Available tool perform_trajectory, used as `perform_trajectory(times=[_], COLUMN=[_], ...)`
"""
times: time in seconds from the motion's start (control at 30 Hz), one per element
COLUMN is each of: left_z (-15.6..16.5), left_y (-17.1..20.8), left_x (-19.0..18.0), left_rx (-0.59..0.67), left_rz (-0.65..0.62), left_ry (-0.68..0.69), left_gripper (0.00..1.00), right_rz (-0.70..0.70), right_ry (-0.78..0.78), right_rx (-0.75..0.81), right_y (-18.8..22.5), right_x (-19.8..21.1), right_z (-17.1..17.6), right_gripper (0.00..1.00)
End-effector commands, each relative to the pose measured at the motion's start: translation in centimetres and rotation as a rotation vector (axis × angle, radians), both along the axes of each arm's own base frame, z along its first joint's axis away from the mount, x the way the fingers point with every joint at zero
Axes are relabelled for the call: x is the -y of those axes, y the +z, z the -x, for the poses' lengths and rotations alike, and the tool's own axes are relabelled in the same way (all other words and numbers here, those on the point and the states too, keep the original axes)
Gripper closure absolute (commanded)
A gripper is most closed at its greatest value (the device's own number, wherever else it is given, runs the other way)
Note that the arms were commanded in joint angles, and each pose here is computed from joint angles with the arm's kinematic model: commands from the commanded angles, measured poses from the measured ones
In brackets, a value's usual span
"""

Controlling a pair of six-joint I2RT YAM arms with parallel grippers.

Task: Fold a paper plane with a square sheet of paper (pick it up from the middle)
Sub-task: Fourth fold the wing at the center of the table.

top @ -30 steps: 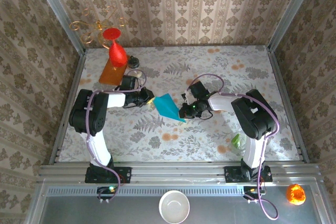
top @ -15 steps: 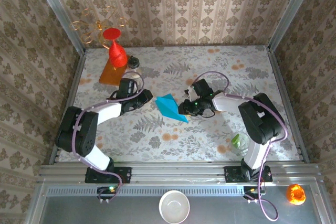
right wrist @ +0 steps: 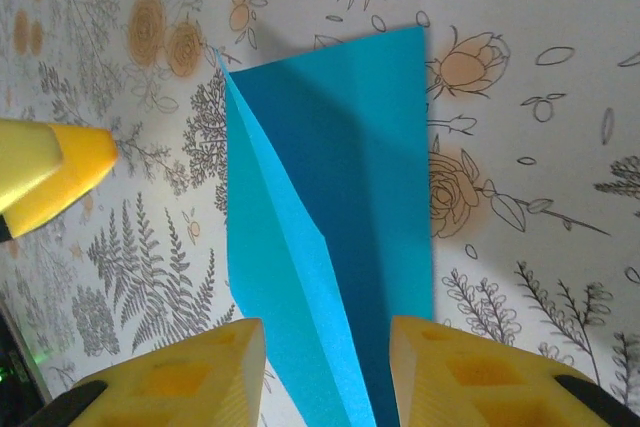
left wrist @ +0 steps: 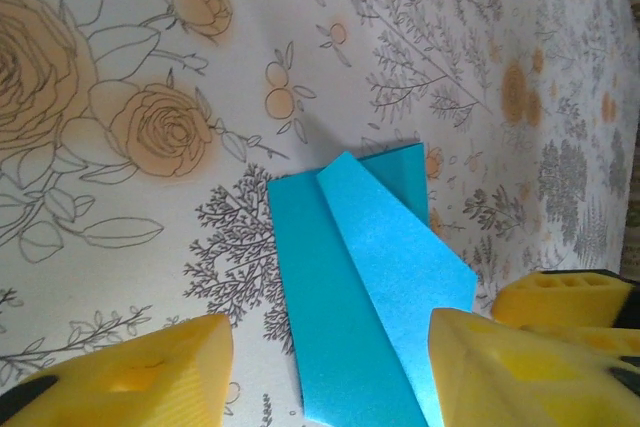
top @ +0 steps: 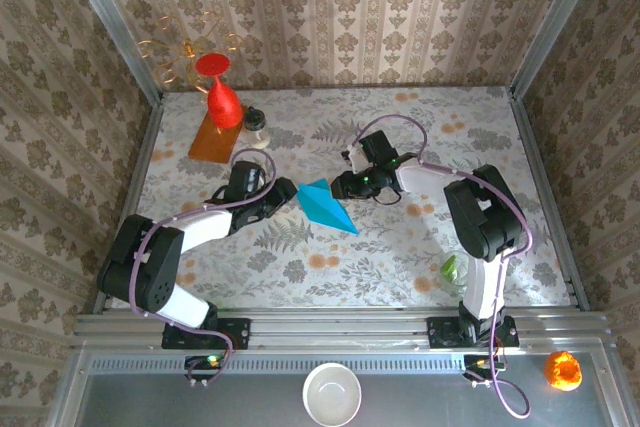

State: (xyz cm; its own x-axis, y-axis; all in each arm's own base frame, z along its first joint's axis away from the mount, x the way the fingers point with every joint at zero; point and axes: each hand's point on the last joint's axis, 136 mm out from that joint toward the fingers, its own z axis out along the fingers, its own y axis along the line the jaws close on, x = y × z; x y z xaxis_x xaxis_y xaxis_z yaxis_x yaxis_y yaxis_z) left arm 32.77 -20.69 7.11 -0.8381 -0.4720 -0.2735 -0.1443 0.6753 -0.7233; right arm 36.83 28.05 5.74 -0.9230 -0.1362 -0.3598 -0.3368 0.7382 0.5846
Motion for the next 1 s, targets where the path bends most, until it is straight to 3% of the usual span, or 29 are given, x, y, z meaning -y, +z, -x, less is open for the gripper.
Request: perform_trajectory(times=[0.0, 0.17, 0.43, 0.97], left_z=[-0.1, -0.2, -0.3, 1.0], left_y=[0.5, 0.7, 2.2, 10.8], left_x=[0.5, 0.5, 1.3, 8.2], left_rx=[0.014, 0.018, 0.061, 0.279], left_rz=[0.031, 0.033, 0.084, 0.309], left_ry=[0.001, 0.000, -0.034, -0.251], left_gripper=[0.41, 0.39, 0.39, 0.32], right_rz=[-0.006, -0.051, -0.154, -0.563], right_ry=[0.082, 0.126, 0.136, -0.094], right_rx=[-0.034, -0.063, -0.022, 0.018], right_y=[-0.8, -1.3, 0.9, 12.0], right_x=[-0.5, -1.5, -2.6, -0.8], right_z=[0.8, 0.9, 0.3, -2.1], right_gripper=[0.60, 0.64, 0.91, 0.94])
